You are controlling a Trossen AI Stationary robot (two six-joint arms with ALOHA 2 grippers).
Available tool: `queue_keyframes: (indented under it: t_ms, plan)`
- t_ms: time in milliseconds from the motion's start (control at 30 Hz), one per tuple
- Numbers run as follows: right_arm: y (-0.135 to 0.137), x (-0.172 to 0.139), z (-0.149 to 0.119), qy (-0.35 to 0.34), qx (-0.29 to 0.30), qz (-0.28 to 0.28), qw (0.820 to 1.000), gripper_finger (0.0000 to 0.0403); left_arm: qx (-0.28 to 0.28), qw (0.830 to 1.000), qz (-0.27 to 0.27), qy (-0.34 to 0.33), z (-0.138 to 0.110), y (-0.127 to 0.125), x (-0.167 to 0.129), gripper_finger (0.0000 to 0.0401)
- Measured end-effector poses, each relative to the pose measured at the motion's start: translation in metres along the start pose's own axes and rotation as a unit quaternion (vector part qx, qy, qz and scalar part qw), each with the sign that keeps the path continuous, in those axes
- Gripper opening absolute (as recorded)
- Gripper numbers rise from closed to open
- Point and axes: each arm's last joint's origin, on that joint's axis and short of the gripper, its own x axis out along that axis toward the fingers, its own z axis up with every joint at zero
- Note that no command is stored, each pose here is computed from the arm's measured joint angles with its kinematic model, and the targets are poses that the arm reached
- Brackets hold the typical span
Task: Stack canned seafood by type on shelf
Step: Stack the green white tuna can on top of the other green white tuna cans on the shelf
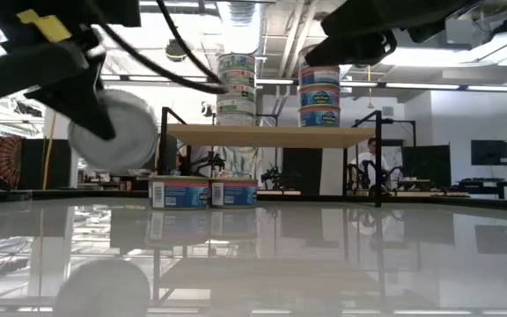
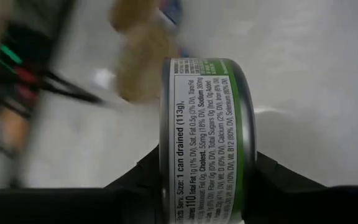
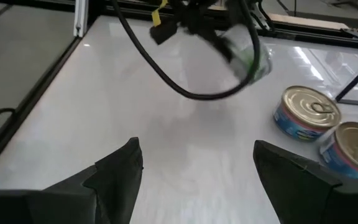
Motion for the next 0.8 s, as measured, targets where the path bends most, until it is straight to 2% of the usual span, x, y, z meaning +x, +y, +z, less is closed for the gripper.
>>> queue_keyframes:
  t_ms: [133,267,367,500,667,800]
  plan:
    - [-0.005,-0.010,0.004,0.011,-0.016,-0.002,1.000,0.0329,0.104,0.990,0.074,-0.057,0.004,0.009,-0.006,0.0132]
    - [-0.015,-0.029,0.014,0.011,-0.023,-0.018,1.000,0.0329,0.187,0.960,0.167,-0.128,0.014,0.021,-0.013,0.0132]
    - [-0.025,-0.043,0.022,-0.001,-0.015,-0.048,0.999,0.0329,0.223,0.937,0.218,-0.158,0.026,0.037,-0.017,0.0132]
    - [-0.033,-0.057,0.033,-0.027,0.001,-0.059,0.998,0.0329,0.240,0.922,0.255,-0.164,0.043,0.070,-0.028,0.0133]
    - [-0.036,-0.062,0.036,-0.038,0.007,-0.079,0.996,0.0329,0.233,0.923,0.260,-0.162,0.062,0.117,-0.047,0.0133]
    - [-0.041,-0.056,0.035,-0.036,0.010,-0.103,0.994,0.0329,0.253,0.936,0.174,-0.172,0.084,0.147,-0.054,0.0134]
